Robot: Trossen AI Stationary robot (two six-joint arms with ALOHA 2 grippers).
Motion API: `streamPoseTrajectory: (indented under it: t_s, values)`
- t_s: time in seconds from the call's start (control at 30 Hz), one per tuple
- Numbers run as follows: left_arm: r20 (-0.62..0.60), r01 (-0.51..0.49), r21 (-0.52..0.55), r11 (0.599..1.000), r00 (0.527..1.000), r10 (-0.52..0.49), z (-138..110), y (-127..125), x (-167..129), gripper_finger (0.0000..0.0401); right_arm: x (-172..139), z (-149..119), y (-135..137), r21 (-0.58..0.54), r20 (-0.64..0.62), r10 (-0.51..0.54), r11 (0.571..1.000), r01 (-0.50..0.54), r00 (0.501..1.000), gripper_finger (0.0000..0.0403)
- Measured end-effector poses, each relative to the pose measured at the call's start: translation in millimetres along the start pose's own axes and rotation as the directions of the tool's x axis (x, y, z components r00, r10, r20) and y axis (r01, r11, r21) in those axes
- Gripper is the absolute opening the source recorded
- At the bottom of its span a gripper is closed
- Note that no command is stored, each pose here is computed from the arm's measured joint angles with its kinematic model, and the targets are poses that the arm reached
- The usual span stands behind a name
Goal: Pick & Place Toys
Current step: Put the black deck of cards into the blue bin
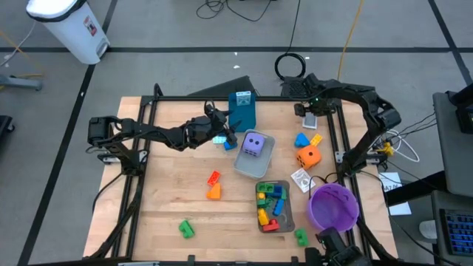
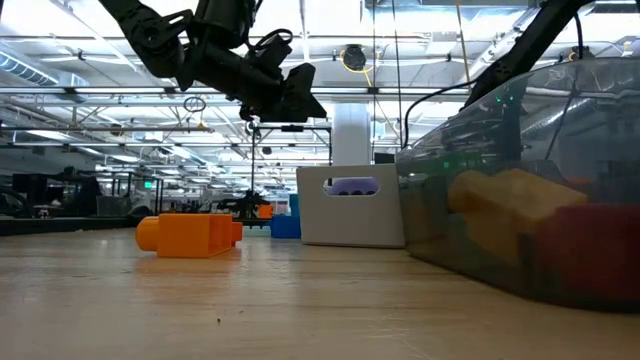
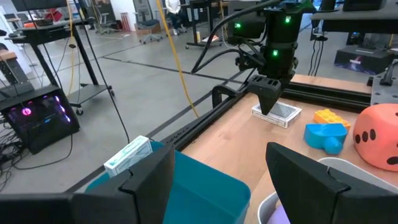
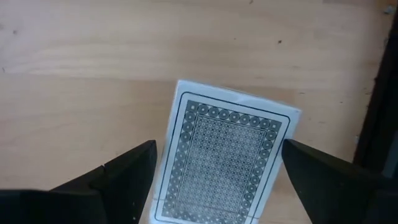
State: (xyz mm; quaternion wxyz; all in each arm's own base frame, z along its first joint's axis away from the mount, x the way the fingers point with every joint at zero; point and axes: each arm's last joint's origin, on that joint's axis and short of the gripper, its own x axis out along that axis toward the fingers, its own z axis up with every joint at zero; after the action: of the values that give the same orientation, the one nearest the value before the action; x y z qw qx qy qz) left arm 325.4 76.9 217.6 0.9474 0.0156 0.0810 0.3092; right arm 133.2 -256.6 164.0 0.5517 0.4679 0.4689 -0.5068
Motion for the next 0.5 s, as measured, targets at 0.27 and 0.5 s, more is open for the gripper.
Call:
streamPoseTrajectory:
  t_s: [0.27, 0.5]
  values:
    - [0.000, 0.001, -0.022, 1.000, 1.000, -0.001, 0.0, -0.2, -0.1, 0.0257, 3.1, -4.7, 0.4, 0.023, 0.002, -0.068, 0.997, 0.067, 0.998, 0.0328]
    - [0.000, 0.001, -0.023, 1.000, 1.000, -0.001, 0.0, -0.2, -0.1, 0.0257, 2.9, -6.4, -0.5, 0.045, -0.013, -0.081, 0.996, 0.081, 0.997, 0.0310]
